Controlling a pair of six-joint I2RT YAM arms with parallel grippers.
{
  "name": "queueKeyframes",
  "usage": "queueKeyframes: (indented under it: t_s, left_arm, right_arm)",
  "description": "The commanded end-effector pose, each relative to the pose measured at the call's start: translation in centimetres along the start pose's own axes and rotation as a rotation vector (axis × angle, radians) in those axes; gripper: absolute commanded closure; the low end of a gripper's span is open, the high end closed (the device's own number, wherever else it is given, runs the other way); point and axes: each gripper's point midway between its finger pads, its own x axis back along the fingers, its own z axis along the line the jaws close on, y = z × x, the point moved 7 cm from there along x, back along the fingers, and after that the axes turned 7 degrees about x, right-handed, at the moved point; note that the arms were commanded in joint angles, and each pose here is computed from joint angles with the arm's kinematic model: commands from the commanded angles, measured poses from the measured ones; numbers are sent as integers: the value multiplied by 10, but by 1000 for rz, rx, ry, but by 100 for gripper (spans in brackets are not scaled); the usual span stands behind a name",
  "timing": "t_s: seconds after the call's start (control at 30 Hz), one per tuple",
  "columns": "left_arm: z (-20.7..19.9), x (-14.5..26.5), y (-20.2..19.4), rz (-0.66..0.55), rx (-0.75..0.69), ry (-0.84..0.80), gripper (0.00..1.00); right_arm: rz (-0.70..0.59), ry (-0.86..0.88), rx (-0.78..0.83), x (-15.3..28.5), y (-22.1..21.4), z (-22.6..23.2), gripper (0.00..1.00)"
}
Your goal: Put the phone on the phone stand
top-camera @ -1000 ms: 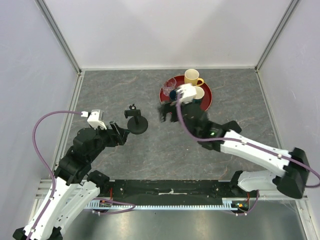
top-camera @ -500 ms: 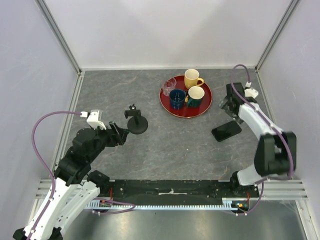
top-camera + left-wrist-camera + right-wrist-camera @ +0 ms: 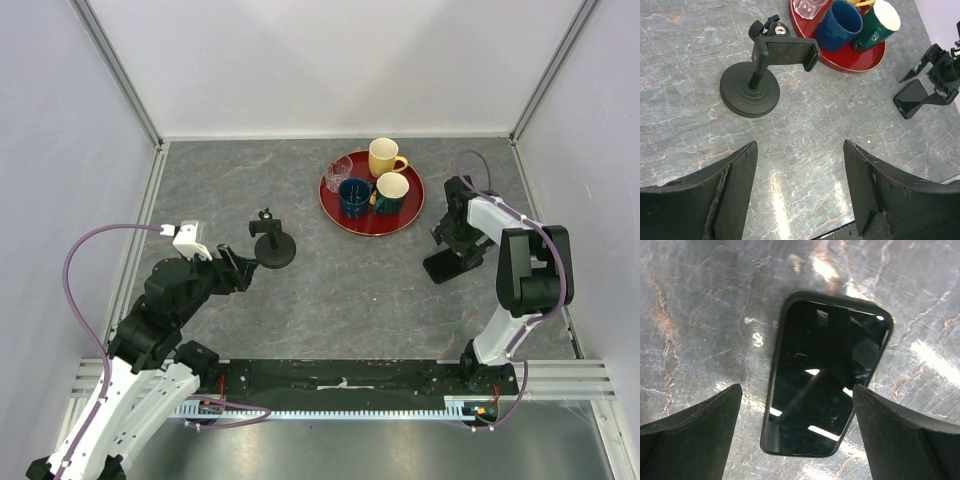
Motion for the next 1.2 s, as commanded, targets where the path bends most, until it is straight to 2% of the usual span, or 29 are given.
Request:
queueKeyframes:
  t_s: [0.0, 0.13, 0.43, 0.67, 0.8, 0.97, 1.03, 1.17]
  left_arm:
    - [-1, -4, 7, -44, -34, -5, 25]
    - [-2, -5, 6, -31, -35, -7, 25]
    - [-2, -6, 5, -26, -35, -9, 26]
    - [-2, -5, 6, -31, -35, -13, 26]
    - [-2, -8, 5, -17, -36, -10, 26]
    - [-2, -7, 5, -21, -35, -11, 27]
    - [-2, -6, 5, -26, -35, -13, 27]
    - [-2, -5, 6, -30, -35, -15, 27]
  right_arm:
    - [40, 46, -156, -8, -5, -9, 2]
    - [70, -8, -274, -22, -16, -35, 2]
    - [121, -8, -304, -21, -25, -36, 2]
    - [-39, 50, -127, 4, 2, -24, 2]
    - [-74, 51, -160, 18, 4, -32, 2]
    - [-19, 91, -186, 24, -2, -29, 2]
    - [-69, 144, -122, 28, -2, -21, 2]
    - [-199, 173, -135, 45, 9, -29, 2]
